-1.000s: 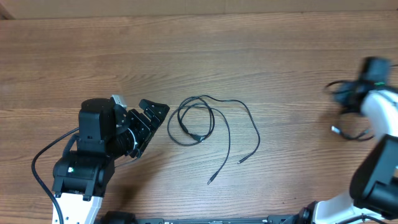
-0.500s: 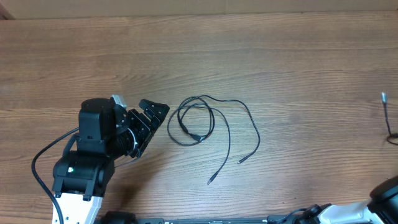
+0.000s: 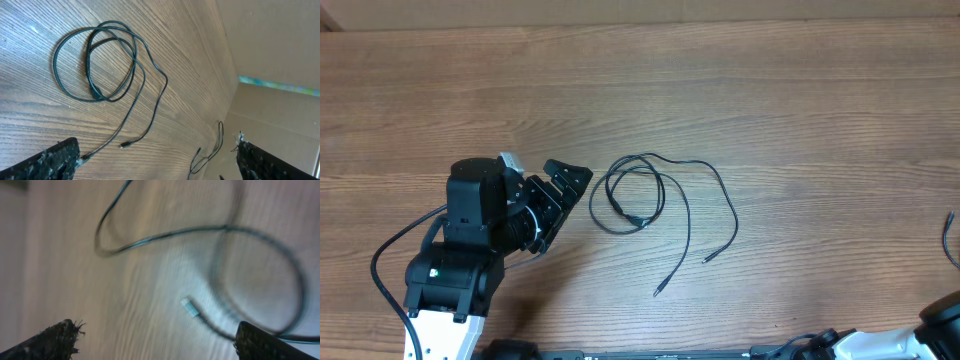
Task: Untangle cables
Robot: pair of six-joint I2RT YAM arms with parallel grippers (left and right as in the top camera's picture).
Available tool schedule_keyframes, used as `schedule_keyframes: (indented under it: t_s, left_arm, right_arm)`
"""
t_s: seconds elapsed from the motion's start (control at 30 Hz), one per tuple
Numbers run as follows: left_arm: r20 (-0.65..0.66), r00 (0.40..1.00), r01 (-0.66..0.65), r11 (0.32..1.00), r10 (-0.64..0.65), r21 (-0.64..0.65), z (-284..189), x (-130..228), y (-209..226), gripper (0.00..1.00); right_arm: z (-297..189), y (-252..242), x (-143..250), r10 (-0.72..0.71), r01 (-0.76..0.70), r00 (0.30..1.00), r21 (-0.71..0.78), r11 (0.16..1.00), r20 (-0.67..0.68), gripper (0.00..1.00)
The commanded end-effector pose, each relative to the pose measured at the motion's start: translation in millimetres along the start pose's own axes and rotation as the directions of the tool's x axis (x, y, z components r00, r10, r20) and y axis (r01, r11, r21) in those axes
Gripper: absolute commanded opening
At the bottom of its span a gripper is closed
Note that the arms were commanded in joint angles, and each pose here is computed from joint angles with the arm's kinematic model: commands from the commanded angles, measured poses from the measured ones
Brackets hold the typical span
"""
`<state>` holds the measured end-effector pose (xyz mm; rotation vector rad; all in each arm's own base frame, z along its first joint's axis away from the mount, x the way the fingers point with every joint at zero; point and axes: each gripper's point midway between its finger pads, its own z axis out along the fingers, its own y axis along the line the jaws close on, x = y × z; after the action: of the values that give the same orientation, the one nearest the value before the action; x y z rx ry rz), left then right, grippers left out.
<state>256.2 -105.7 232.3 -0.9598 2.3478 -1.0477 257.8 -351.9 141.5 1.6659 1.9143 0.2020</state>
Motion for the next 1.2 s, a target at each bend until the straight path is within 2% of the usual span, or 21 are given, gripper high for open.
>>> schedule_keyframes:
  t_s: [0.0, 0.17, 0.33, 0.43, 0.53, 0.63, 0.67, 0.7, 0.97, 1.17]
  left_arm:
    - [0.021, 1.0, -0.023, 1.0, 0.023, 0.007, -3.6, -3.8, -3.3, 1.0]
    - [0.021, 1.0, -0.023, 1.0, 0.023, 0.007, -3.6, -3.8, -3.3, 1.0]
    - [0.021, 1.0, -0.023, 1.0, 0.023, 0.007, -3.6, -3.8, -3.3, 1.0]
    - [0.021, 1.0, -0.023, 1.0, 0.023, 0.007, -3.6, -3.8, -3.3, 1.0]
    - [0.021, 1.0, -0.023, 1.0, 0.023, 0.007, -3.6, -3.8, -3.3, 1.0]
    - [0.021, 1.0, -0.023, 1.0, 0.023, 0.007, -3.6, -3.8, -3.3, 1.0]
    - [0.021, 1.0, -0.023, 1.0, 0.023, 0.008, -3.6, -3.9, -3.3, 1.0]
    - [0.021, 1.0, -0.023, 1.0, 0.023, 0.007, -3.6, -3.8, -3.3, 1.0]
    - [0.021, 1.0, -0.023, 1.0, 0.023, 0.007, -3.6, -3.8, -3.3, 1.0]
    - [0.021, 1.0, -0.023, 1.0, 0.023, 0.007, -3.6, -3.8, -3.3, 1.0]
  right_arm:
    - [-20.8, 52.1, 14.5, -0.075, 0.065, 0.996, -0.202, 0.977, -0.041, 1.0]
    - [-47.9, 92.6, 42.1, -0.154, 0.13, 0.986, -0.293, 0.947, -0.06, 1.0]
    - [-87.9, 128.2, 109.0, -0.28, 0.22, 0.949, -0.338, 0.915, -0.142, 1.0]
    - [-114.5, 142.4, 165.5, -0.44, 0.342, 0.875, -0.384, 0.857, -0.201, 0.94]
    - [-141.2, 149.2, 225.0, -0.595, 0.453, 0.762, -0.448, 0.771, -0.254, 0.92]
    - [-161.9, 149.5, 270.2, -0.686, 0.508, 0.67, -0.498, 0.703, -0.285, 0.93]
    - [-168.7, 149.5, 283.9, -0.713, 0.522, 0.639, -0.52, 0.677, -0.287, 1.0]
    - [-175.8, 149.2, 297.7, -0.738, 0.532, 0.611, -0.541, 0.651, -0.287, 1.0]
    - [-218.3, 133.7, 371.0, -0.824, 0.529, 0.474, -0.648, 0.548, -0.311, 1.0]
    - [-227.6, 108.4, 405.0, -0.876, 0.546, 0.363, -0.69, 0.475, -0.316, 1.0]
